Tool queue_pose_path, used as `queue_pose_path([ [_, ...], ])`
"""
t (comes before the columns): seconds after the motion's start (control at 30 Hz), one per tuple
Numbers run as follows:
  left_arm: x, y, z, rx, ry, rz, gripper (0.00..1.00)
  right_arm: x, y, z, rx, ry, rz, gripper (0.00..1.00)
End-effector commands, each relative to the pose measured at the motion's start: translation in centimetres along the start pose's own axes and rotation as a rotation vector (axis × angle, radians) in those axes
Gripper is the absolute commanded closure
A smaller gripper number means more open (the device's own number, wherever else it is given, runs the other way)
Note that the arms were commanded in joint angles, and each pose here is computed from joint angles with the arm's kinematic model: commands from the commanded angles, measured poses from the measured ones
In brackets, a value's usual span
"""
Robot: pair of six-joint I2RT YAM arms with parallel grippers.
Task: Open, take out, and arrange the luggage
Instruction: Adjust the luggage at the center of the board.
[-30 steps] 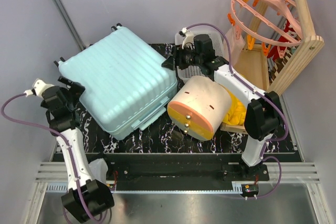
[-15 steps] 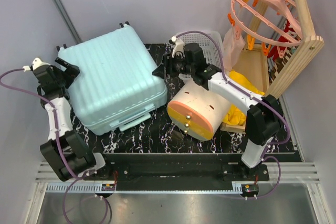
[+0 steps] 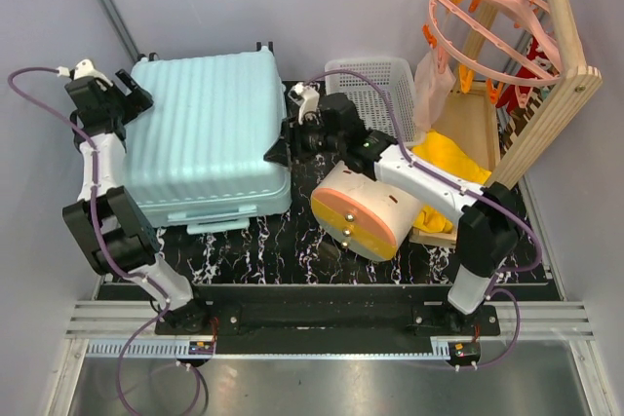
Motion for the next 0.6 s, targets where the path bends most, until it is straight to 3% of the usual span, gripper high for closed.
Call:
queue_pose_path([
  [0.0, 0.2, -9.3, -0.1, -0.082, 0.053, 0.336, 0.09, -3.2, 7.9, 9.6, 0.026, 0.308, -0.257, 0.46],
  [0.17, 0.4, -9.3, -1.4, -0.127, 0.025, 0.290, 0.04, -3.8, 9.2, 10.1, 0.043, 0.313, -0.258, 0.45],
  [0.27, 1.8, -9.2, -3.5, -0.150, -0.041, 0.228, 0.01, -2.4, 7.8, 8.4, 0.087, 0.252, -0.120, 0.40],
  [0.43, 8.4, -10.4, -9.4, -0.203, -0.247, 0.111, 0.01, 3.5, 4.5, 3.2, 0.138, 0.077, 0.061, 0.35],
  [0.5, 11.1, -12.0, -10.3, -0.232, -0.293, 0.105, 0.01, 4.9, 2.1, 2.7, 0.207, 0.055, 0.170, 0.33],
  [0.57, 12.2, -14.2, -8.9, -0.248, -0.266, 0.158, 0.01, 5.5, 0.8, 2.6, 0.258, 0.062, 0.239, 0.35],
])
Point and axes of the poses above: each gripper's point midway between its finger pads, its own x axis back along the fingers, its own y axis along the line the jaws close on, z = x × y, the point moved 2 cm from there along x, back along the fingers, and after that the axes turned 9 degrees about -x, right-handed, at the moved point
